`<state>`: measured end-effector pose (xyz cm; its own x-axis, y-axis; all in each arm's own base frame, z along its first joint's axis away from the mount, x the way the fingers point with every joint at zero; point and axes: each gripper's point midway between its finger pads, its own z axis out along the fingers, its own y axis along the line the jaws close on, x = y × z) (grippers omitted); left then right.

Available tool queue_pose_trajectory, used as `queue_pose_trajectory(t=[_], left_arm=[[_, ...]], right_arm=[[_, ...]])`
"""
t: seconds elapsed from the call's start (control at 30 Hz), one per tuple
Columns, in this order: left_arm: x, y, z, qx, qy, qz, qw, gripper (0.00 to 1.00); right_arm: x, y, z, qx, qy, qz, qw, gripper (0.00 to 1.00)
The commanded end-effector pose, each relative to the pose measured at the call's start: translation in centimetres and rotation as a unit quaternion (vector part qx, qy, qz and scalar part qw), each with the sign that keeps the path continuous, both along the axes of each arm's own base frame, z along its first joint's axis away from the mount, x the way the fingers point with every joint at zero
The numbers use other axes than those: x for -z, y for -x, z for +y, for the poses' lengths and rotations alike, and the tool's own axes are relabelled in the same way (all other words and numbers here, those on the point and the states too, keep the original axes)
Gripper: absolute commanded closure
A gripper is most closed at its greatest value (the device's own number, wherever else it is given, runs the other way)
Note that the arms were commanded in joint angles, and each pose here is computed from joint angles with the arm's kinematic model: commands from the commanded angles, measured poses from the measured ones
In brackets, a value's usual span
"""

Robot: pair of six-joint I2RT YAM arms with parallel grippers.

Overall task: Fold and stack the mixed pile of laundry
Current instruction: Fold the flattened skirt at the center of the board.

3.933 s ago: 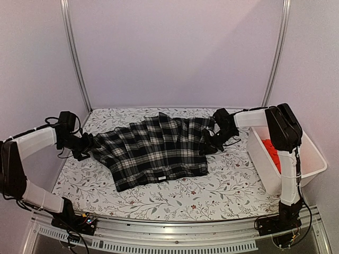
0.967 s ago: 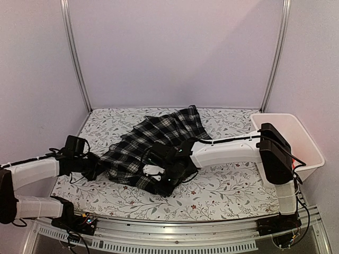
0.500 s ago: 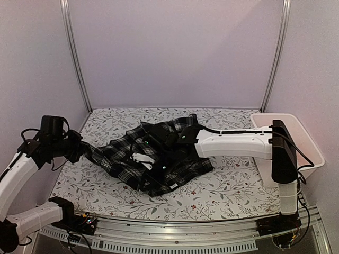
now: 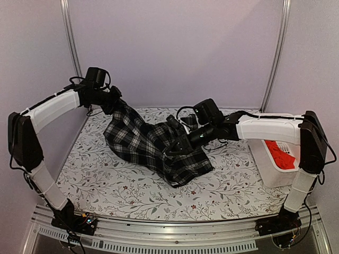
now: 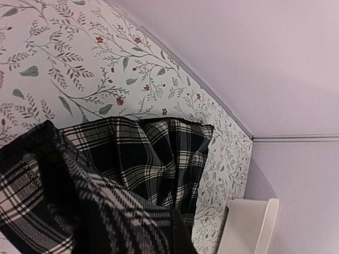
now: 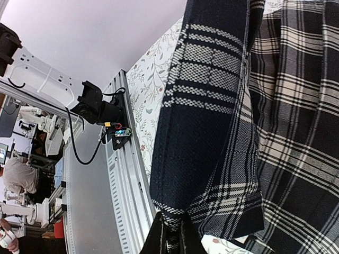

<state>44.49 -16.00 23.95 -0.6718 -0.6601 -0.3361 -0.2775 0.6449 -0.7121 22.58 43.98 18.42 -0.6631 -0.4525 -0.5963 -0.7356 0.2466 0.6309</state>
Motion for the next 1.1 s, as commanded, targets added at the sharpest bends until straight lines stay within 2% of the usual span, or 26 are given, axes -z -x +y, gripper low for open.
queue_pose_trajectory(t=[0.0,0.23,0.33,0.57,0.73,0.9,1.07], left_arm=[[-3.9,-6.6,-6.1,0.057,-0.025,-0.09,0.994,1.0],[-1.7,-12.2,-14.8,0.122,0.0,-0.105,0.987,1.0],[0.9,-13.6,-17.9,0.148,0.014,-0.104,0.983,1.0],[5.3,-14.6,-22.7,0.19,0.057,-0.123,0.972,1.0],[8.0,-14.5,-25.8,0.222,0.088,-0.142,0.961,1.0],[14.5,-14.4,-25.4,0.203,0.092,-0.067,0.973,1.0],[20.8,-11.9,-22.4,0.174,0.036,0.023,0.984,1.0]], right_arm=[[-0.6,0.4,-2.8,0.002,-0.031,0.062,0.998,1.0],[1.3,-2.1,-8.0,0.067,-0.045,0.093,0.992,1.0],[3.0,-2.5,-10.1,0.09,-0.041,0.108,0.989,1.0],[6.9,-2.9,-13.7,0.137,-0.019,0.143,0.98,1.0],[10.1,-4.8,-15.5,0.187,0.021,0.148,0.971,1.0],[14.2,-6.6,-16.5,0.221,0.106,0.164,0.956,1.0],[17.9,-7.6,-16.3,0.211,0.166,0.182,0.946,1.0]])
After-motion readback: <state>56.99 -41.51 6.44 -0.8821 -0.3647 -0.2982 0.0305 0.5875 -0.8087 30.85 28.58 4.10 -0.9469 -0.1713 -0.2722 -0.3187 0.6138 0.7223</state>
